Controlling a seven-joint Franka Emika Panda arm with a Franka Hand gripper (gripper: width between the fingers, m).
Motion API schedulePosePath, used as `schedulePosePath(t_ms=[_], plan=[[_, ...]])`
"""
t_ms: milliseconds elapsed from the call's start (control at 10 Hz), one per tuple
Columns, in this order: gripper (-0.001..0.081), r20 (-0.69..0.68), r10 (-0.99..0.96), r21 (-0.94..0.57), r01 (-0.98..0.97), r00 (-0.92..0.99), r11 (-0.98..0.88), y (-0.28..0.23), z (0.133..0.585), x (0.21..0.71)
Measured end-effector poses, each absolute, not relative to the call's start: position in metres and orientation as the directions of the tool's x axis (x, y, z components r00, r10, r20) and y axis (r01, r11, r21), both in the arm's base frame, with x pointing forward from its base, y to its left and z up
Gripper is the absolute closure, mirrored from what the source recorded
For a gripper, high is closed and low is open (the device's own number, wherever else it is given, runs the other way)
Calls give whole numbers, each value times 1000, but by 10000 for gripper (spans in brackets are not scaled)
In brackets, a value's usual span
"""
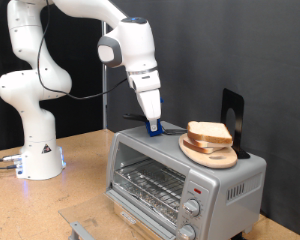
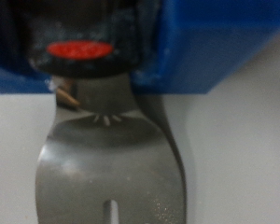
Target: Make a piece of toast with the oven
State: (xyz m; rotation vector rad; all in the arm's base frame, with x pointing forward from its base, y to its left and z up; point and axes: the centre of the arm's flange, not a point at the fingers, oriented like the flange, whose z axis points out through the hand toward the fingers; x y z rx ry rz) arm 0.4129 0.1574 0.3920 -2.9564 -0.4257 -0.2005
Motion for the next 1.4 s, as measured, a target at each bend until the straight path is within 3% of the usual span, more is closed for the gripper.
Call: schedulePosePath(t_ms=[700, 800, 900, 1400], plan=[[-2, 155, 260, -159, 283, 953, -946, 164, 384, 415], [121, 156, 259, -164, 283, 953, -945, 165, 384, 415], [297, 156, 258, -167, 283, 953, -944, 166, 384, 415], [319, 151, 255, -174, 280, 955, -944, 167, 384, 417]])
